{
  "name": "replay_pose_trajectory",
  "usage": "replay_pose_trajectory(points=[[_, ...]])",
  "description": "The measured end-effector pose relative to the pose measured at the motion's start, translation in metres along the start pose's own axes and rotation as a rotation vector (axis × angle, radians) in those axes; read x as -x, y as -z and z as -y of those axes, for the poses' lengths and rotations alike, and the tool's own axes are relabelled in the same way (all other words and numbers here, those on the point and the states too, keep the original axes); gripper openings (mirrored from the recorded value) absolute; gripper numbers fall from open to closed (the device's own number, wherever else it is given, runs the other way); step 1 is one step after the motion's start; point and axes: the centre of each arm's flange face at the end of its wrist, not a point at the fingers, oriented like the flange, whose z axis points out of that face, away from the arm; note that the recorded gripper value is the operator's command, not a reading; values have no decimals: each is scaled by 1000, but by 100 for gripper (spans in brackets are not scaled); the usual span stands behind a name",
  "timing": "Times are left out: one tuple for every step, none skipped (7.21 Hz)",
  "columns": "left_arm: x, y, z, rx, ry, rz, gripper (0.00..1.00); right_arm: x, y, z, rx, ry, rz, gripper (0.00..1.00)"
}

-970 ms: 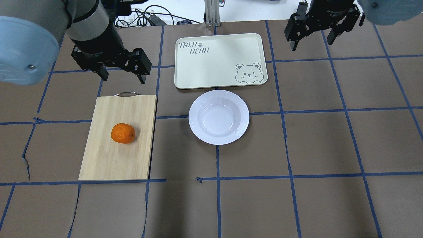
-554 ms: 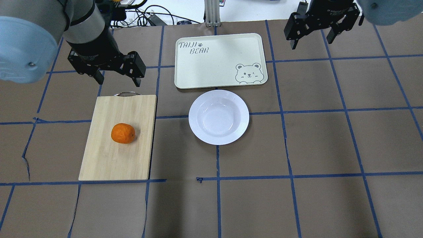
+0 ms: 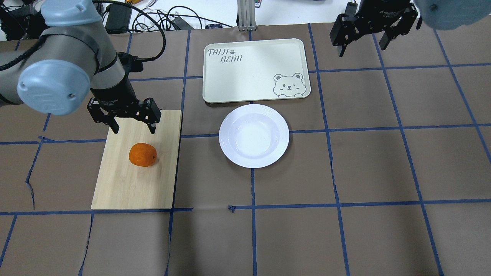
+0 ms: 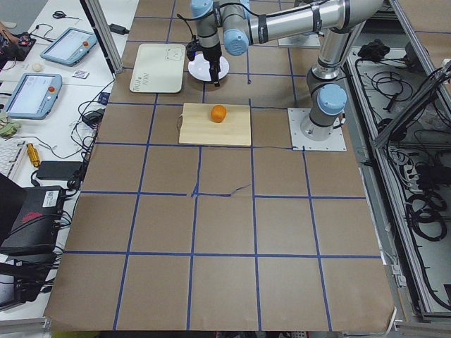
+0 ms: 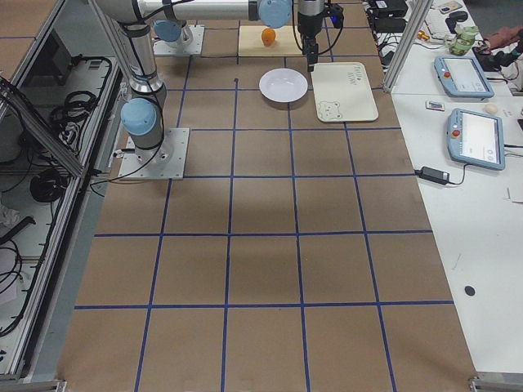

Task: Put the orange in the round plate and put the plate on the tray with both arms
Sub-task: 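Lower the left gripper onto the orange on the cutting board and close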

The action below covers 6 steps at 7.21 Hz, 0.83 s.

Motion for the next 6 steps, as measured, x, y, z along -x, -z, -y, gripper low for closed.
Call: replay_pose_trajectory(points=[[4,-23,8,47,-5,9,100,0,0,0,-1,0,0,100],[6,-41,16,83,-9,19,100,1,1,0,-1,1,2,100],[8,-60,26,118,-19,40,100,1,0,0,-2,1,4,100],[9,-79,36,156,-32,60,100,1,0,0,-2,1,5,100],[11,-95,46,187,-41,73,100,2,0,0,-2,2,6,100],[12,-110,55,208,-48,90,100,2,0,0,-2,2,6,100]])
